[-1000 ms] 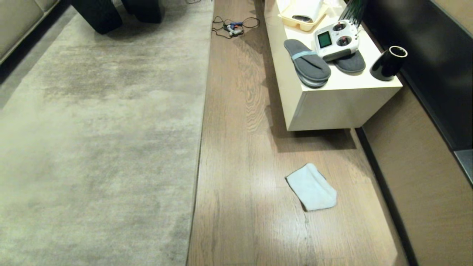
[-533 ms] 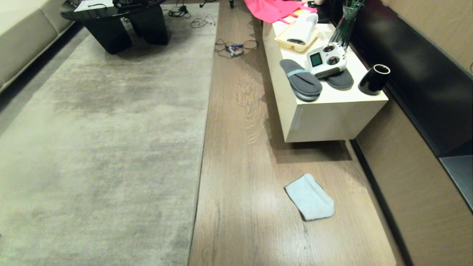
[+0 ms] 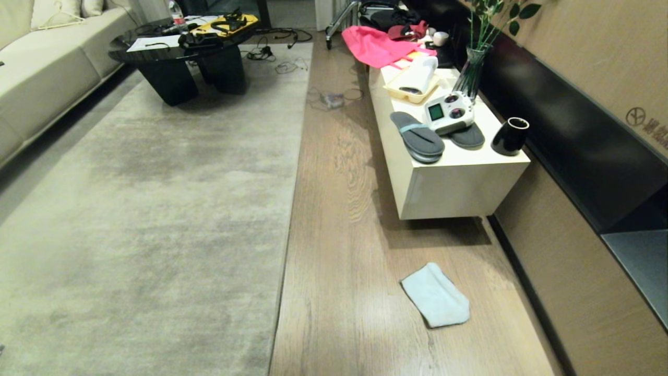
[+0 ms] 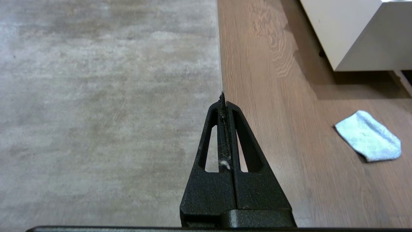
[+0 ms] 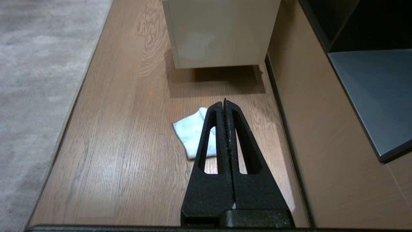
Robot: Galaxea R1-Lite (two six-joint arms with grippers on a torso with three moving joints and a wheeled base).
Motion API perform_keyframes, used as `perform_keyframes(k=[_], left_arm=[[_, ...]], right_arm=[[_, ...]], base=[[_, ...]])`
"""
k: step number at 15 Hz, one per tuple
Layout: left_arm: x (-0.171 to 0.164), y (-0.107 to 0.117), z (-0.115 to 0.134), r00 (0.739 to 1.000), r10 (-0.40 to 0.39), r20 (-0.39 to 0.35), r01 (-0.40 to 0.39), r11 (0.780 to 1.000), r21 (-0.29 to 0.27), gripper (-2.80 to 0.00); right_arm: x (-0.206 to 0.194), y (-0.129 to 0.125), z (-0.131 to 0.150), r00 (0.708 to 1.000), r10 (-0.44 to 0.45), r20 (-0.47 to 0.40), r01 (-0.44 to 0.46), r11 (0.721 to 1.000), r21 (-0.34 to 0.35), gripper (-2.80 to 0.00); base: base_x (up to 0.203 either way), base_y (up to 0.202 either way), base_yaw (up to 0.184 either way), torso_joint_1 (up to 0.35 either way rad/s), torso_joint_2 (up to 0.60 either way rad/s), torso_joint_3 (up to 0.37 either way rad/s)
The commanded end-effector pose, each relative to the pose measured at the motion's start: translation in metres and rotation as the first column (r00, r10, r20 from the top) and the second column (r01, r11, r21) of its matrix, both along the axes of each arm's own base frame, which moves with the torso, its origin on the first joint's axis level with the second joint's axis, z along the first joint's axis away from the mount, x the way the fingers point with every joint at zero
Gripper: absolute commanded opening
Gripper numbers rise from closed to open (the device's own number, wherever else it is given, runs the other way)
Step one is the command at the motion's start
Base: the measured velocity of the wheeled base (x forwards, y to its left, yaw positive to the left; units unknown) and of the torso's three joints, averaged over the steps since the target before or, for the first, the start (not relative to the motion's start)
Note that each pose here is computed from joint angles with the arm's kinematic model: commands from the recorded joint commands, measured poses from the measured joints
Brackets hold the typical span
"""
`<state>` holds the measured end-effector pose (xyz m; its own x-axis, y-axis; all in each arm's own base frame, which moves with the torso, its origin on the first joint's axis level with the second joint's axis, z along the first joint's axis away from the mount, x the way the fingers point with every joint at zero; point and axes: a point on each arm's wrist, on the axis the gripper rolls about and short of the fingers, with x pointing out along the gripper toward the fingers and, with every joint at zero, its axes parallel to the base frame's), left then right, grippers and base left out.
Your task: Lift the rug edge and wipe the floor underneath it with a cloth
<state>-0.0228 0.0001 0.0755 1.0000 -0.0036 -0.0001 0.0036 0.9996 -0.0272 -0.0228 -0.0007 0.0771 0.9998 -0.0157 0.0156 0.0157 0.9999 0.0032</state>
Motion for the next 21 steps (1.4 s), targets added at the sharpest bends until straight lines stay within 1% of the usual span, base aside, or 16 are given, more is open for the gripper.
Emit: perform_keyframes(k=[1, 11, 21], left_arm=[[0.0, 0.0, 0.0, 1.0, 0.0, 0.0, 0.0, 1.0, 0.0, -2.8], [0.0, 0.0, 0.0, 1.0, 0.001, 0.0, -0.001, 1.0, 0.0, -2.8], [0.0, 0.0, 0.0, 1.0, 0.001, 0.0, -0.001, 1.0, 0.0, -2.8]], right_arm=[[0.0001, 0.0, 0.0, 1.0, 0.0, -0.002, 0.0, 1.0, 0.0, -2.8], [0.0001, 0.0, 0.0002, 1.0, 0.0, 0.0, 0.0, 1.0, 0.0, -2.8], [0.0001, 0.0, 0.0, 1.0, 0.0, -0.002, 0.0, 1.0, 0.0, -2.8]], base=[[0.0, 0.0, 0.0, 0.006, 0.0, 0.195], [0.0, 0.0, 0.0, 0.003, 0.0, 0.201], [0.0, 0.0, 0.0, 0.002, 0.0, 0.023]])
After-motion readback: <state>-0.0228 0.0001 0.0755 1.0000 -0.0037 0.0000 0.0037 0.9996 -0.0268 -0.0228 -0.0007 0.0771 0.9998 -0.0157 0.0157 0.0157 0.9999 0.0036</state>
